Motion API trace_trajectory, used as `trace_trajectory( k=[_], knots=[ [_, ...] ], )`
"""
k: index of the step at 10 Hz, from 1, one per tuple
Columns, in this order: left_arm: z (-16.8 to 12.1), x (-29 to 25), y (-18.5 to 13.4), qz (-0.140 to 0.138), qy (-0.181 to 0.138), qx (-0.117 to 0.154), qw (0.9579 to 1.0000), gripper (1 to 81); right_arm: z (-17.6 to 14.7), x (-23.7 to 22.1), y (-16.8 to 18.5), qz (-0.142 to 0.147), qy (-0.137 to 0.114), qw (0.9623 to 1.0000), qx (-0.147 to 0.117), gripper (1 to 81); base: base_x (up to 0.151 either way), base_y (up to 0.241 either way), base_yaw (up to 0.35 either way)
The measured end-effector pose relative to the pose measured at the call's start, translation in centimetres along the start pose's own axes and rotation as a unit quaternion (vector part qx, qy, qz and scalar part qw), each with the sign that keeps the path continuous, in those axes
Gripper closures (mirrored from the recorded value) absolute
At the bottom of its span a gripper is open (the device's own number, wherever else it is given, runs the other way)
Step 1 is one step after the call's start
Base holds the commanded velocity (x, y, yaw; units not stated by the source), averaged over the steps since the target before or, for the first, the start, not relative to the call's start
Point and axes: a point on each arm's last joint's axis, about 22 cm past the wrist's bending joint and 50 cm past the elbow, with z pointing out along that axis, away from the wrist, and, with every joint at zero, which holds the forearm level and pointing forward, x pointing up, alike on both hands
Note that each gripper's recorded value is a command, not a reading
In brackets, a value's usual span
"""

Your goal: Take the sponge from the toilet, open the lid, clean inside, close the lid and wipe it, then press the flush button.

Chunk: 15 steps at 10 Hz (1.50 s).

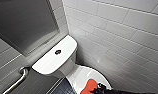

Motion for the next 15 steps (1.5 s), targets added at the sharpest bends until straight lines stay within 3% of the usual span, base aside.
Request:
trace_trajectory(
  k=[2,6,8,11,13,15],
  knots=[
    [0.0,0.0,0.0,0.0,0.0,0.0,1.0,1.0,-1.2,-2.3,2.1,0.023,0.02,0.9995,-0.004,81.1,0.0,0.0,0.0],
    [0.0,0.0,0.2,0.0,0.0,-0.001,1.0,1.0,-5.2,-6.6,6.1,0.051,0.017,0.9983,-0.023,81.1,0.0,0.0,0.0],
    [0.0,0.1,0.2,0.0,0.0,-0.001,1.0,1.0,-8.4,-7.0,7.3,0.054,0.014,0.998,-0.029,81.1,0.0,0.0,0.0],
    [0.0,0.1,0.2,0.0,0.001,-0.001,1.0,1.0,-13.9,-6.7,9.2,0.059,0.032,0.9969,-0.042,81.1,0.0,0.0,0.0],
    [0.0,0.1,0.2,0.0,0.0,-0.001,1.0,1.0,-14.8,-9.0,9.9,0.076,0.035,0.9954,-0.046,81.1,0.0,0.0,0.0],
    [0.0,0.0,0.2,0.0,0.0,-0.001,1.0,1.0,-16.0,-12.7,12.9,0.099,0.038,0.9916,-0.074,81.1,0.0,0.0,0.0]
  ],
)
